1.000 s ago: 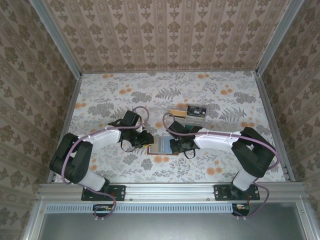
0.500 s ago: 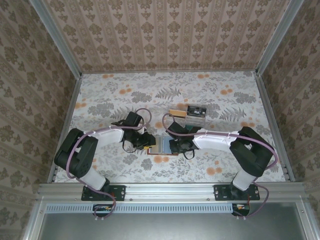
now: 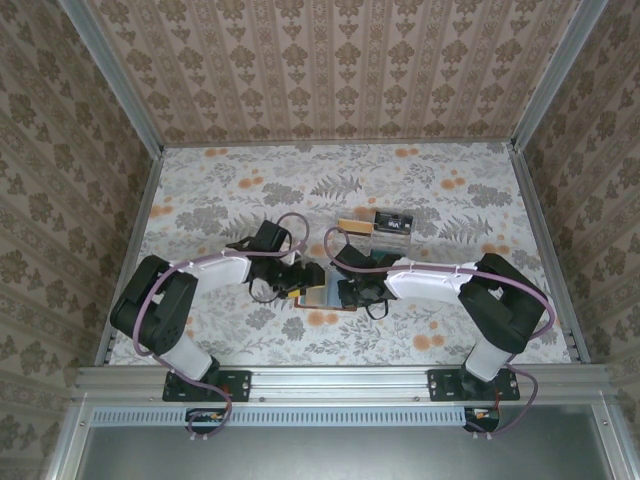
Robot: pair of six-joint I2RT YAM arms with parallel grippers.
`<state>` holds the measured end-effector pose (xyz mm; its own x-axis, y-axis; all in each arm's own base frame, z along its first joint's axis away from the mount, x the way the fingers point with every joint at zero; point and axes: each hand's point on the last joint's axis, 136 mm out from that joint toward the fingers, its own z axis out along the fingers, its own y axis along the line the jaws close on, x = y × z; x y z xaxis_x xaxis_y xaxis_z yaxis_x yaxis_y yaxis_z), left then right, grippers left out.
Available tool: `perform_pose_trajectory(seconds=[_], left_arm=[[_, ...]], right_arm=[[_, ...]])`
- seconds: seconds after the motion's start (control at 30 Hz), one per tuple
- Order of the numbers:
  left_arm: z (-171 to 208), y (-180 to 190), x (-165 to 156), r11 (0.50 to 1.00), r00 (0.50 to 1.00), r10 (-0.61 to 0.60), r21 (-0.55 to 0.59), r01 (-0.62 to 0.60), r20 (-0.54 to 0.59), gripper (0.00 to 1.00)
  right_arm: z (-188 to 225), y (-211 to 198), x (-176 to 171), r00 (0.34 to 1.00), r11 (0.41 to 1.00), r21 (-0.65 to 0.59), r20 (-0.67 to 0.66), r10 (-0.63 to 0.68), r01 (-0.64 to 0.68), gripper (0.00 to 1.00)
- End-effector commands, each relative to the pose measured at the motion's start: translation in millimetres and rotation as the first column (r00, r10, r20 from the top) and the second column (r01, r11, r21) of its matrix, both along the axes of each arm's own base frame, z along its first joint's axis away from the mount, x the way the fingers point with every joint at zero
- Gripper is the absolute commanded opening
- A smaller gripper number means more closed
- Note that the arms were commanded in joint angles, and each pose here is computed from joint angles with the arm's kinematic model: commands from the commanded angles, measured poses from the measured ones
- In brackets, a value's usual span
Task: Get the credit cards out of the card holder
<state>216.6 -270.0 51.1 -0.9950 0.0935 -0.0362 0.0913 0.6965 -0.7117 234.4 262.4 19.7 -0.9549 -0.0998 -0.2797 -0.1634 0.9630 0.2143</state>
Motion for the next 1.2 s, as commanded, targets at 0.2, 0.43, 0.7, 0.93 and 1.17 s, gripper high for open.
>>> perform_pose_trajectory(seconds=[0.2, 0.43, 0.7, 0.93, 1.17], left_arm=[[-11.4, -2.6, -12.6, 1.000, 0.999, -0.026, -0.017, 0.026, -0.043, 1.00], [9.2, -7.0, -9.9, 0.997, 0.999, -0.031, -0.072, 0.032, 0.012, 0.99], [23.8, -14.9, -9.4, 0.990, 0.998, -0.048, -0.130, 0.053, 0.036, 0.99], [35.2, -27.9, -10.9, 0.975, 0.995, -0.083, -0.203, 0.091, 0.047, 0.98], [48.2, -44.9, -13.1, 0.956, 0.989, -0.136, -0.253, 0.148, 0.063, 0.96]], right_arm=[[-14.1, -6.3, -9.4, 0.999, 0.999, -0.036, -0.032, -0.015, 0.014, 0.14], [-16.3, -9.0, -11.6, 0.999, 0.999, -0.038, -0.037, -0.021, 0.020, 0.14], [-16.7, -9.5, -11.3, 0.999, 0.999, -0.038, -0.035, -0.022, 0.021, 0.14], [-16.4, -9.5, -11.4, 0.999, 0.999, -0.036, -0.035, -0.025, 0.024, 0.14], [-0.9, -23.2, -6.4, 0.996, 0.996, -0.033, 0.042, -0.082, 0.083, 0.14]])
